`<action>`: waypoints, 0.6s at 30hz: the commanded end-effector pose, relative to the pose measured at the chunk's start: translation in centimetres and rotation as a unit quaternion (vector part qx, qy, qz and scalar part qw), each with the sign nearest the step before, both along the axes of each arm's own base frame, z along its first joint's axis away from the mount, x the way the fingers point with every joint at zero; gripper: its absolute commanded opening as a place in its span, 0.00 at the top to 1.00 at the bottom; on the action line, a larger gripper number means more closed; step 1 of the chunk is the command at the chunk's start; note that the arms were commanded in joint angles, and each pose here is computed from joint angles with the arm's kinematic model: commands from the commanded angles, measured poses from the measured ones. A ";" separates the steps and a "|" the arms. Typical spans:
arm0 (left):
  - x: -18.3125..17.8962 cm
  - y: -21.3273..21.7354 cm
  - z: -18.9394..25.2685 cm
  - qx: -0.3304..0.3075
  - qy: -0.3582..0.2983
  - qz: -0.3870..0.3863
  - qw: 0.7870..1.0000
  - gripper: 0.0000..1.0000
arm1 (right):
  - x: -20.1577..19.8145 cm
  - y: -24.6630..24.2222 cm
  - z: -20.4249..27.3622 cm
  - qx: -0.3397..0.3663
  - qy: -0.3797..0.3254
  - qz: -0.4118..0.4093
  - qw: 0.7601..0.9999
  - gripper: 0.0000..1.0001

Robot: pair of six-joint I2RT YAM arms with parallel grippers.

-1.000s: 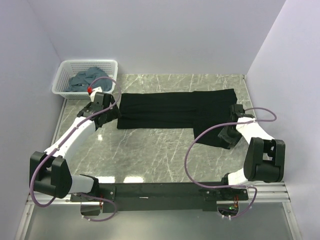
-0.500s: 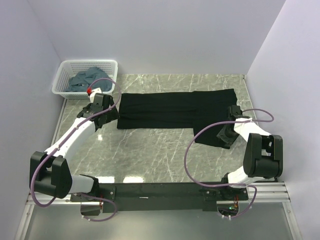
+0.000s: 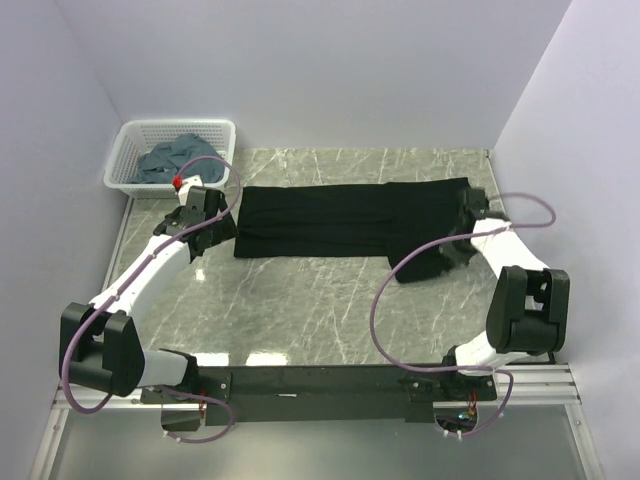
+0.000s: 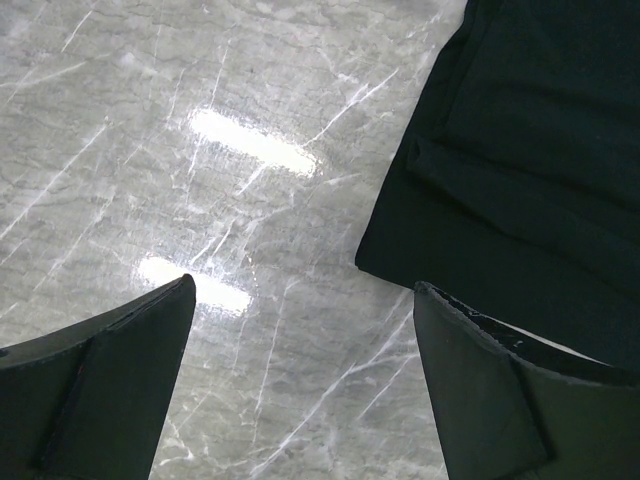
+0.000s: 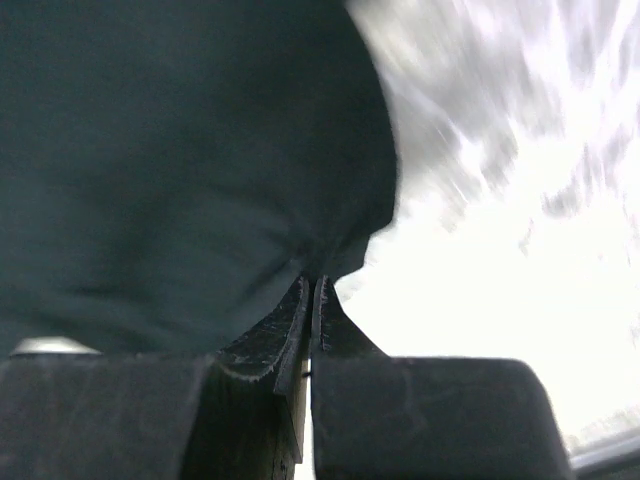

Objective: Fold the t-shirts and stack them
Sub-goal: Fold the tshirt

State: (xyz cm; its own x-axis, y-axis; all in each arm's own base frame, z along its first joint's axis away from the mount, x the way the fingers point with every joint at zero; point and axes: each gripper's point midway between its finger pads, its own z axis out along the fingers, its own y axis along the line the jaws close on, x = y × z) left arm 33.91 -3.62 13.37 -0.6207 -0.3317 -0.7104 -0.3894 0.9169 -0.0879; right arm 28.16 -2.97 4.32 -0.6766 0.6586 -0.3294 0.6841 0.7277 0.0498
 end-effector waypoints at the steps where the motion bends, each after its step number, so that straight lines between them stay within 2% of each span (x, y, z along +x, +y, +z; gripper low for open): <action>1: 0.5 0.1 0.6 0.003 -0.014 -0.004 1.000 0.05 | 5.6 -0.5 5.2 -0.013 -0.084 -0.006 0.996 1.00; 6: 0.5 0.0 0.7 0.000 -0.015 -0.006 1.000 0.05 | 12.4 -0.7 9.1 -0.007 -0.149 0.002 0.989 1.00; 12: 0.5 0.1 0.1 0.004 -0.004 -0.004 1.000 0.05 | 20.1 -0.5 10.7 0.009 -0.204 0.009 0.979 1.00; 18: 0.4 0.2 -0.6 0.007 0.007 -0.003 1.000 0.05 | 25.5 -0.8 11.2 0.005 -0.241 0.027 0.970 1.00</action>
State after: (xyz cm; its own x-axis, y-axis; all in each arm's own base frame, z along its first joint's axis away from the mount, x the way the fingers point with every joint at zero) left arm 33.99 -3.54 12.76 -0.6323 -0.3306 -0.7007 -0.3933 0.9161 -0.0773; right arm 50.11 -3.76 12.67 -0.5333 0.6491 -0.5425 0.5943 0.7439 0.3058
